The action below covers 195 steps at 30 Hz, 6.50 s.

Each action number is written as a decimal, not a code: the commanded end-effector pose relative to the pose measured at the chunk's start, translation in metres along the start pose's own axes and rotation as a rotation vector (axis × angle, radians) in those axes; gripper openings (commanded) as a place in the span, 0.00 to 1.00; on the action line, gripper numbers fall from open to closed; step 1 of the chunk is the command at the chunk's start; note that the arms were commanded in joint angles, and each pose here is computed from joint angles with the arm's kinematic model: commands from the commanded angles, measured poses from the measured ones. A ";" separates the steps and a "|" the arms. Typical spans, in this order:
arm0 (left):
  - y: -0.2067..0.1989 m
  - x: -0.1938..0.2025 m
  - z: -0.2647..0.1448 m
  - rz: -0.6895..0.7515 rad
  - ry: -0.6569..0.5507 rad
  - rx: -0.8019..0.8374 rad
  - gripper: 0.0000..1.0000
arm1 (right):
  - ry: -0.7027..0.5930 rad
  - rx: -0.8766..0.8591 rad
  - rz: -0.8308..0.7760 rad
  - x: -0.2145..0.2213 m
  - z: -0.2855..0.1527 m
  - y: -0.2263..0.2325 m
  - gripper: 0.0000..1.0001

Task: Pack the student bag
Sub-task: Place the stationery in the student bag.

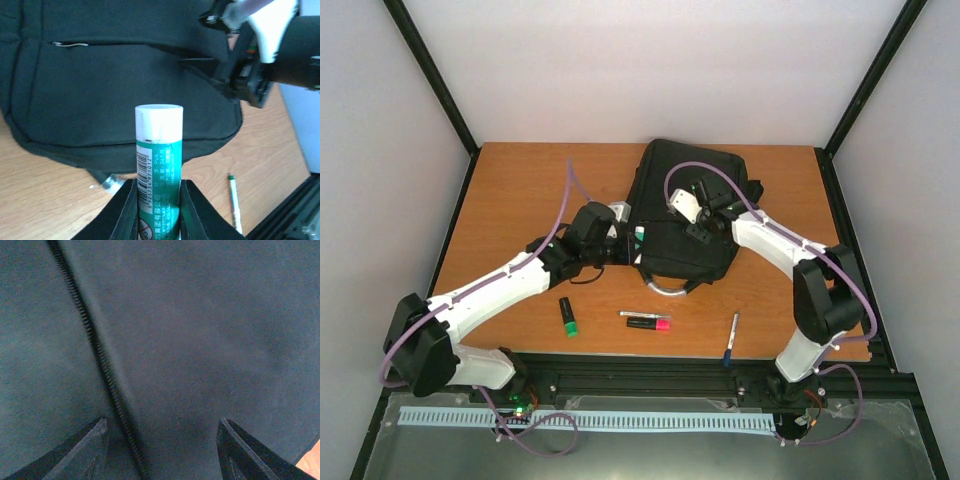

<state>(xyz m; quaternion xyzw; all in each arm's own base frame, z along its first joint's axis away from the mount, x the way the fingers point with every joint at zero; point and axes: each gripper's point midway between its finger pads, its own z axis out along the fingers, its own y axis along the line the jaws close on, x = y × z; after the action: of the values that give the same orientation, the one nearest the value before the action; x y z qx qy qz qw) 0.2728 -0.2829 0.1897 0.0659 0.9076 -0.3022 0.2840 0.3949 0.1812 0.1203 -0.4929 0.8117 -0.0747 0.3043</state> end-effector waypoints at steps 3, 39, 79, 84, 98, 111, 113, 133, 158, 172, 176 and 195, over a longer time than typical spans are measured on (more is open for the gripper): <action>-0.040 -0.037 -0.009 -0.064 -0.133 0.241 0.01 | 0.018 0.143 -0.039 -0.014 0.016 -0.028 0.58; -0.022 -0.067 0.148 -0.415 -0.132 0.260 0.01 | -0.150 -0.111 0.242 -0.043 -0.057 0.004 0.03; -0.087 -0.114 0.140 -0.391 -0.207 0.400 0.53 | -0.126 -0.046 0.502 0.012 -0.021 -0.047 0.03; -0.096 -0.101 0.127 -0.294 -0.131 0.373 0.54 | -0.114 -0.053 0.502 0.018 -0.017 -0.046 0.03; -0.033 -0.060 0.089 -0.061 -0.037 0.022 0.60 | -0.079 -0.116 0.479 0.029 0.003 -0.026 0.03; 0.013 0.002 0.069 0.105 0.122 -0.095 0.60 | -0.056 -0.182 0.487 0.034 0.014 -0.010 0.04; 0.020 0.013 0.066 0.110 0.152 -0.109 0.59 | -0.057 -0.192 0.489 0.034 0.014 -0.009 0.04; 0.007 -0.031 0.073 0.073 0.046 -0.093 0.01 | -0.186 -0.258 0.469 0.007 -0.021 -0.005 0.03; -0.083 -0.096 0.121 0.087 -0.174 0.281 0.04 | -0.276 -0.269 0.449 -0.006 -0.044 -0.005 0.03; -0.056 -0.047 0.070 0.184 -0.032 0.182 0.17 | -0.252 -0.267 0.451 -0.002 -0.038 -0.005 0.03; -0.060 -0.019 0.052 0.275 0.041 0.200 0.31 | -0.244 -0.269 0.452 -0.001 -0.036 -0.004 0.03; -0.149 0.113 0.063 0.562 0.145 0.299 0.63 | -0.233 -0.269 0.457 0.001 -0.032 -0.004 0.03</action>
<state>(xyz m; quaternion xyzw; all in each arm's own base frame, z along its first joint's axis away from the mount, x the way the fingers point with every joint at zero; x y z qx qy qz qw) 0.1721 -0.4171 0.1607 0.3565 0.8364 -0.3388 0.2419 0.3780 0.1634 0.1398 -0.3304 0.8747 0.1423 0.3246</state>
